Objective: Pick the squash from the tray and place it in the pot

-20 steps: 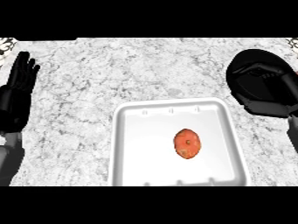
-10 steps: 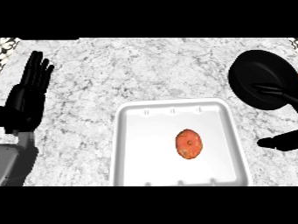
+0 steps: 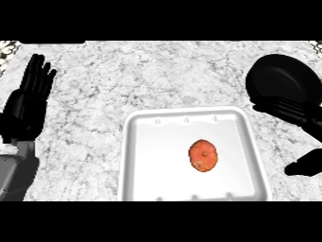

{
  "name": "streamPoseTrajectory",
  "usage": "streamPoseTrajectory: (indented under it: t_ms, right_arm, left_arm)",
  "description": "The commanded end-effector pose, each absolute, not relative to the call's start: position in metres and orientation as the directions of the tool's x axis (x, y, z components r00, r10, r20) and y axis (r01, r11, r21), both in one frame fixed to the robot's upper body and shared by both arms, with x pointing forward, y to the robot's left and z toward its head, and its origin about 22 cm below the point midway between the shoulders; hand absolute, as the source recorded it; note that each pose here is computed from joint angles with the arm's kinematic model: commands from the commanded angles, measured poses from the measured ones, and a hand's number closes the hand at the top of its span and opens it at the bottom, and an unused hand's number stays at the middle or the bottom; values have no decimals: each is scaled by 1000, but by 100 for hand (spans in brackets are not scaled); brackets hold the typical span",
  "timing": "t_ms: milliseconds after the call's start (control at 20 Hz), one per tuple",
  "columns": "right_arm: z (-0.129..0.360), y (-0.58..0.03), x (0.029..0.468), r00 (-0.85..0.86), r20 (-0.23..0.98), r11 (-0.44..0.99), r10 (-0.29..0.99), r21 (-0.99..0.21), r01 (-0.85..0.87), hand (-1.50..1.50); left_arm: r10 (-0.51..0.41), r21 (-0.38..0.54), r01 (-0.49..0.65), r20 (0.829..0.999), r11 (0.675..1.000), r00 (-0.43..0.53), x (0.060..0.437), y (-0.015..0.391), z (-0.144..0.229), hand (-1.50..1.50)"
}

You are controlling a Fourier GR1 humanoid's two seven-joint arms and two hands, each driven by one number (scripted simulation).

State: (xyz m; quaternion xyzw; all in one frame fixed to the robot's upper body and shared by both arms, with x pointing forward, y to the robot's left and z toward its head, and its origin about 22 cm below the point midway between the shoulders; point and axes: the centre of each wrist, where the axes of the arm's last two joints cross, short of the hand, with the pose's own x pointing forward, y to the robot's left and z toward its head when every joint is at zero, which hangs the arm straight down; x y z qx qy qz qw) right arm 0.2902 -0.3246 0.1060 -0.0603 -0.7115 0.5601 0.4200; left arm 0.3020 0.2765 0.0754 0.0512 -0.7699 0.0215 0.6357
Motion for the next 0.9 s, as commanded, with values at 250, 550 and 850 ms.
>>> streamPoseTrajectory:
  t_ms: [250, 550, 850]
  right_arm:
    - [111, -255, 261, -572, 463, 224, 677, -870, -440, -150]
    - [84, -229, 266, -526, 478, 205, 704, -845, -493, -150]
    - [48, -207, 268, -569, 461, 186, 681, -860, -475, -150]
  left_arm:
    - [-48, 27, -106, 980, 994, -192, 295, 266, 81, 0]
    - [-52, 36, -99, 985, 994, -167, 312, 273, 70, 0]
    - [-60, 43, -97, 981, 994, -182, 311, 282, 92, 0]
